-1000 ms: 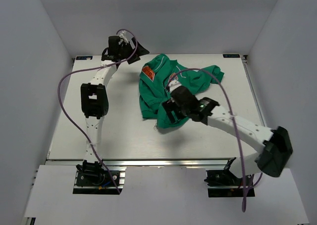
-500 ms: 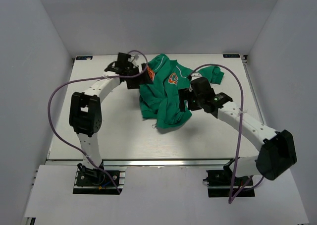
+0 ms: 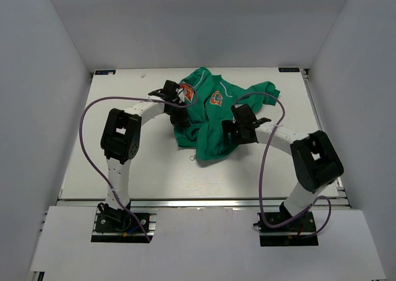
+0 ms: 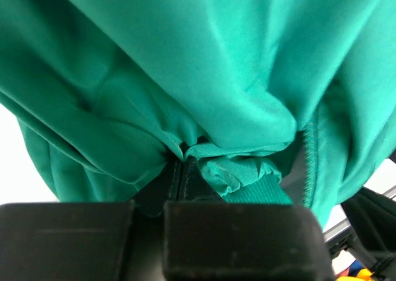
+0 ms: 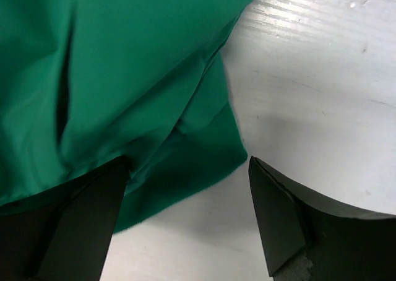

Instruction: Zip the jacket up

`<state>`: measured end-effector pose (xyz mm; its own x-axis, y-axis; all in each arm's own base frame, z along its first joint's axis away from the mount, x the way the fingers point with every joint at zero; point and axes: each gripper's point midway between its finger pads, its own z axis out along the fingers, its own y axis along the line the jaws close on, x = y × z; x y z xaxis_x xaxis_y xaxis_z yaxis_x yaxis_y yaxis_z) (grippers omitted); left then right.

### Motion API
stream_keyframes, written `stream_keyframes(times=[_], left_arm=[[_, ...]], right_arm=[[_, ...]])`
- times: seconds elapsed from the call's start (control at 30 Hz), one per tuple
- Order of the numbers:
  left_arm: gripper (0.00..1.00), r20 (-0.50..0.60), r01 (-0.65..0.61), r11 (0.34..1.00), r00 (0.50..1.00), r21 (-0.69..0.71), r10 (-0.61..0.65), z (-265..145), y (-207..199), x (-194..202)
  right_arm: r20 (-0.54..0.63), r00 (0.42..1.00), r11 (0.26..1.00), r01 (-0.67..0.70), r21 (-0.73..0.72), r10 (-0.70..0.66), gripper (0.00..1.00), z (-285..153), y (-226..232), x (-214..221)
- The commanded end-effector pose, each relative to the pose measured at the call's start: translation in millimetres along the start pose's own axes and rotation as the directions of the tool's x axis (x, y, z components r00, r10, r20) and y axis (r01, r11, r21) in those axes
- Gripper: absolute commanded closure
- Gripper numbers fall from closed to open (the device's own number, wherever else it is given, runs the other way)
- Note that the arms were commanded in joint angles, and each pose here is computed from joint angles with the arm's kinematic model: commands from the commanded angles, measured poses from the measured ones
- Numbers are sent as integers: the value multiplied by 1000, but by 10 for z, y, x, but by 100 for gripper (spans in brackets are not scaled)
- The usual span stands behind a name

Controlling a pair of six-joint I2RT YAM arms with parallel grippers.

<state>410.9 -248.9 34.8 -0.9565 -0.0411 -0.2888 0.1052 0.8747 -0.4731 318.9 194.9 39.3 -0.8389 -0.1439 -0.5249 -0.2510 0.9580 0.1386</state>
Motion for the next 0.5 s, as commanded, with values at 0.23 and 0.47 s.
stream_keyframes(times=[0.23,0.47], left_arm=[[100,202,-81,997,976,-11,81,-705,-265,-535],[100,362,66,998,930,-10,-58,-1510,292,-657]], right_arm=[[-58,993,995,-102,-17,101,100,216,-105,110],[-27,975,951,-220,-215,220,100,-389,-122,120]])
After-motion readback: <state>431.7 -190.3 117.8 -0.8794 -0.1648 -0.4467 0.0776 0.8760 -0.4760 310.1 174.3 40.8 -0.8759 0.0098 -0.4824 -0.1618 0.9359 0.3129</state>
